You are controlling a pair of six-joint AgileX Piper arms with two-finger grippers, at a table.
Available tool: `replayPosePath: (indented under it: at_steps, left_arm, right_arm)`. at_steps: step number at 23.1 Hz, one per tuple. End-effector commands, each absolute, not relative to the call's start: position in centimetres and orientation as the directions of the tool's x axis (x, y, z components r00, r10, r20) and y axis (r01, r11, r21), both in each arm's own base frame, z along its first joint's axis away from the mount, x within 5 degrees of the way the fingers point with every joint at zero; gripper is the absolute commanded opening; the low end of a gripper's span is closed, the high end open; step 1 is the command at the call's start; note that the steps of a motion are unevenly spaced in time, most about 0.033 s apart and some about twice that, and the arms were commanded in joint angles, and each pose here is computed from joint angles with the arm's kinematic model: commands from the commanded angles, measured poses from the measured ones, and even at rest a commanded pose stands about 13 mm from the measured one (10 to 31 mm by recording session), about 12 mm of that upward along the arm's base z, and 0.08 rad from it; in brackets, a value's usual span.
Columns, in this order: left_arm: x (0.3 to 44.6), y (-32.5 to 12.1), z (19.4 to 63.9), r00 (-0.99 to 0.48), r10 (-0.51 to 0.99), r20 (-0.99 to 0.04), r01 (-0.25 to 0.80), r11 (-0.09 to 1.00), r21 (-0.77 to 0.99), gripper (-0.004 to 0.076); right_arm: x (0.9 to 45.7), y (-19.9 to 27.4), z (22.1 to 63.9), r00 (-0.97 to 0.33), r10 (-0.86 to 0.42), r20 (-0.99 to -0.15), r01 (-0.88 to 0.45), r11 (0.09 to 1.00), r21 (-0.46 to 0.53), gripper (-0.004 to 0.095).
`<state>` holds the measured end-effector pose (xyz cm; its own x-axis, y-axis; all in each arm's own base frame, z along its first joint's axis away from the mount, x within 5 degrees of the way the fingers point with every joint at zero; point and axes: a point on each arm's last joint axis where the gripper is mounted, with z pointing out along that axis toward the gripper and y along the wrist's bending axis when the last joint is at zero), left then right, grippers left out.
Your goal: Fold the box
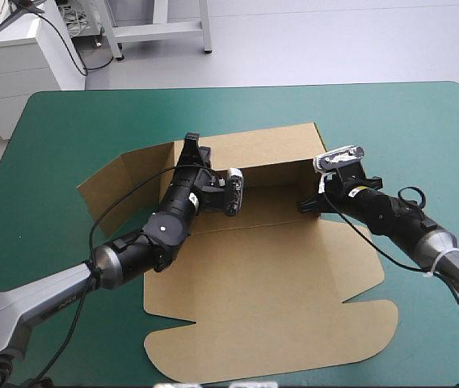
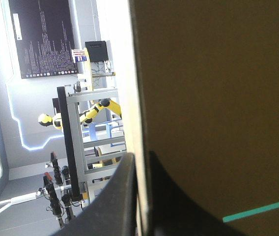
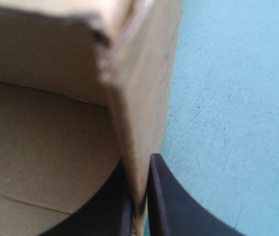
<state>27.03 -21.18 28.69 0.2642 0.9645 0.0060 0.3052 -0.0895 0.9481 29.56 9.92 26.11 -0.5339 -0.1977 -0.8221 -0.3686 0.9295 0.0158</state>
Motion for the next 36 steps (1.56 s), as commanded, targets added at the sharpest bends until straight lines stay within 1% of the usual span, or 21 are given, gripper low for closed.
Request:
replayPosePath:
  at_steps: [1,4,7,8,10,11,12,13,15,18,24,27,31,36]
  left_arm:
    - [26.6,-21.3,29.6,0.285,0.958,-0.042,0.310,-0.051,0.950,-0.0008]
    - [26.6,-21.4,29.5,0.288,0.957,-0.043,0.311,-0.051,0.949,0.0012]
    - [26.5,-21.5,29.5,0.298,0.952,-0.073,0.327,-0.031,0.944,0.0100]
    - [26.5,-21.7,29.4,0.310,0.947,-0.084,0.335,-0.027,0.942,0.0160]
    - [26.4,-21.8,29.4,0.318,0.943,-0.101,0.344,-0.016,0.939,0.0251]
    - [26.4,-21.8,29.4,0.316,0.941,-0.117,0.351,-0.002,0.936,0.0322]
    - [26.4,-21.8,29.4,0.315,0.941,-0.121,0.352,0.003,0.936,0.0370]
    - [26.4,-21.8,29.4,0.316,0.941,-0.120,0.351,0.001,0.936,0.0468]
    - [26.4,-21.9,29.4,0.317,0.941,-0.117,0.349,-0.001,0.937,0.0514]
    - [25.8,-22.5,29.5,0.319,0.942,-0.106,0.335,-0.008,0.942,0.0514]
    - [23.2,-23.8,30.4,0.214,0.976,-0.032,0.221,-0.016,0.975,0.0514]
    - [22.0,-24.3,30.8,0.177,0.984,-0.014,0.177,-0.018,0.984,0.0510]
    - [20.9,-24.9,31.1,0.184,0.983,-0.010,0.156,-0.019,0.988,0.0510]
    - [19.3,-25.8,31.3,0.204,0.979,-0.003,0.133,-0.025,0.991,0.0510]
  right_arm:
    - [29.8,9.7,28.8,-0.427,-0.153,-0.891,-0.339,0.941,0.000,-0.0014]
    - [29.8,9.7,28.8,-0.427,-0.153,-0.891,-0.339,0.941,0.000,-0.0014]
    - [29.8,9.7,28.9,-0.425,-0.153,-0.892,-0.338,0.941,0.000,-0.0014]
    - [29.8,9.7,28.9,-0.425,-0.153,-0.892,-0.338,0.941,0.000,-0.0014]
    - [29.8,9.7,28.9,-0.425,-0.153,-0.892,-0.338,0.941,0.000,-0.0014]
    - [29.8,9.7,28.9,-0.425,-0.153,-0.892,-0.338,0.941,0.000,-0.0014]
    - [29.8,9.7,28.9,-0.424,-0.152,-0.893,-0.337,0.941,0.000,-0.0014]
    - [29.8,9.7,28.9,-0.424,-0.152,-0.893,-0.337,0.941,0.000,-0.0014]
    - [29.9,9.7,28.9,-0.417,-0.150,-0.897,-0.333,0.943,-0.003,-0.0013]
    - [30.1,9.5,29.3,-0.379,-0.137,-0.915,-0.312,0.950,-0.013,-0.0013]
    - [31.1,9.3,31.3,-0.287,-0.107,-0.952,-0.276,0.961,-0.024,-0.0013]
    - [32.2,8.8,31.7,-0.311,-0.079,-0.947,-0.258,0.966,0.005,-0.0013]
    - [33.3,8.4,31.6,-0.348,-0.079,-0.934,-0.256,0.967,0.013,-0.0012]
    - [34.5,8.4,31.5,-0.359,-0.072,-0.931,-0.251,0.968,0.022,-0.0011]
